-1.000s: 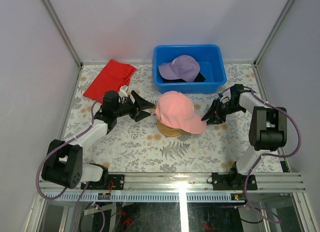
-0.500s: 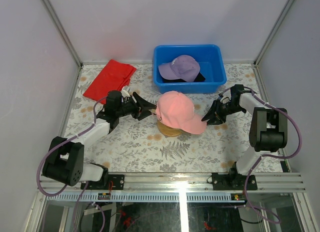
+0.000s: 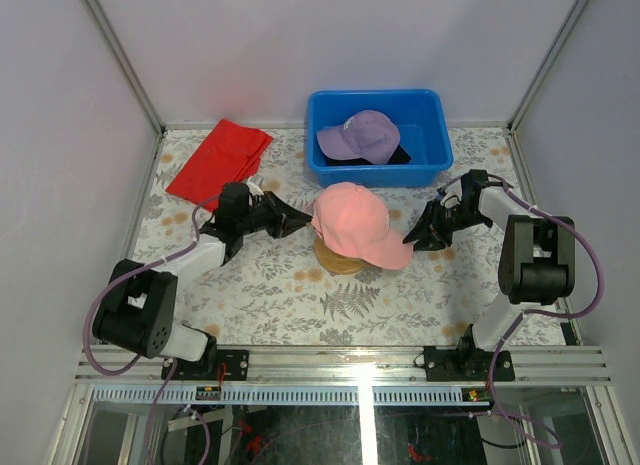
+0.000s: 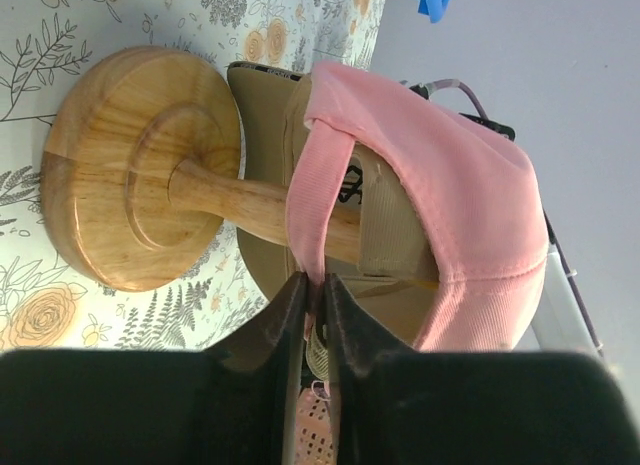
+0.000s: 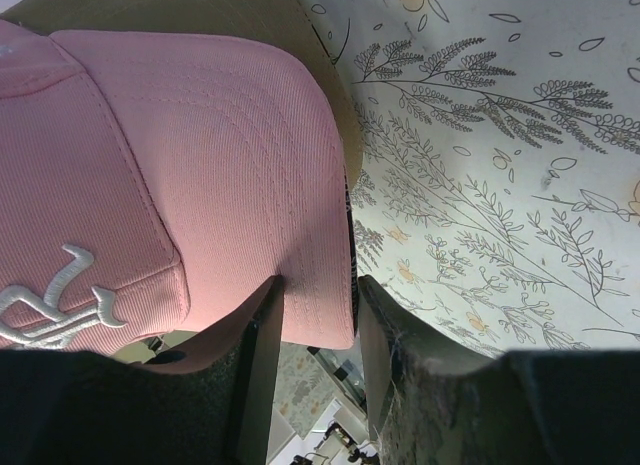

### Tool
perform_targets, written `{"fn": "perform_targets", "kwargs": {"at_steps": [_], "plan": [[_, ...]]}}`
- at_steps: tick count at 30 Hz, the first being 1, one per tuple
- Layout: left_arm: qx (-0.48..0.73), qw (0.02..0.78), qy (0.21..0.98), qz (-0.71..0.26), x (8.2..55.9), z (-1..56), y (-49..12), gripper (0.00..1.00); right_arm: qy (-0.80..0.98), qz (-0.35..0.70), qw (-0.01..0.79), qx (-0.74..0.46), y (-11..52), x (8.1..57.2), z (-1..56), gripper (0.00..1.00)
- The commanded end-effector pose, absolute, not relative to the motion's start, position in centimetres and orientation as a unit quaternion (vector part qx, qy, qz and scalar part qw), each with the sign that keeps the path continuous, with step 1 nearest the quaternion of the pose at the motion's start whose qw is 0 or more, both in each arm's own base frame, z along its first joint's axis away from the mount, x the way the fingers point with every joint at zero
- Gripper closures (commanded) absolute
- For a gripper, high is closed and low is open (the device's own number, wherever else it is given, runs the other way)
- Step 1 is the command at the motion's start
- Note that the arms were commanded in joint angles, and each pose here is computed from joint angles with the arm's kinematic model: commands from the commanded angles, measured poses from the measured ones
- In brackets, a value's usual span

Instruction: Stack the hats

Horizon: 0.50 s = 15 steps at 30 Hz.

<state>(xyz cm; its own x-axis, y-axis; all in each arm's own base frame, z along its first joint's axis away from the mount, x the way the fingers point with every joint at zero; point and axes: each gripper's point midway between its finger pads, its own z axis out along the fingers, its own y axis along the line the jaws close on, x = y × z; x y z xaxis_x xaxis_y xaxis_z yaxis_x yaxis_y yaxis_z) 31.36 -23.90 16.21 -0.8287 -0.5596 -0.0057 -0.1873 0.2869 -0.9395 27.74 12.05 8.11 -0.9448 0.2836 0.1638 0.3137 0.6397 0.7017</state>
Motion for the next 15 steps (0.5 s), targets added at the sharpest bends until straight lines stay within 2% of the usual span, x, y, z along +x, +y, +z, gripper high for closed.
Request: {"fn": "perform_targets", "kwargs": {"at_steps": [1,3,10,15], "plan": [[-0.228,0.191,0.780,-0.551,32.4,16.2,-24.2,0.94,-0.918,-0.359,0.011,-0.167,10.9,27.1,7.8,0.61],[-0.227,0.189,0.784,-0.546,32.3,15.6,-24.1,1.00,-0.919,-0.358,0.010,-0.166,10.9,27.2,7.8,0.61],[-0.223,0.183,0.799,-0.528,31.7,13.1,-23.8,1.00,-0.918,-0.359,0.009,-0.166,10.9,27.4,7.8,0.61],[-0.226,0.172,0.811,-0.512,30.8,10.6,-23.2,1.00,-0.920,-0.357,0.008,-0.165,10.8,27.5,7.8,0.56]]}}
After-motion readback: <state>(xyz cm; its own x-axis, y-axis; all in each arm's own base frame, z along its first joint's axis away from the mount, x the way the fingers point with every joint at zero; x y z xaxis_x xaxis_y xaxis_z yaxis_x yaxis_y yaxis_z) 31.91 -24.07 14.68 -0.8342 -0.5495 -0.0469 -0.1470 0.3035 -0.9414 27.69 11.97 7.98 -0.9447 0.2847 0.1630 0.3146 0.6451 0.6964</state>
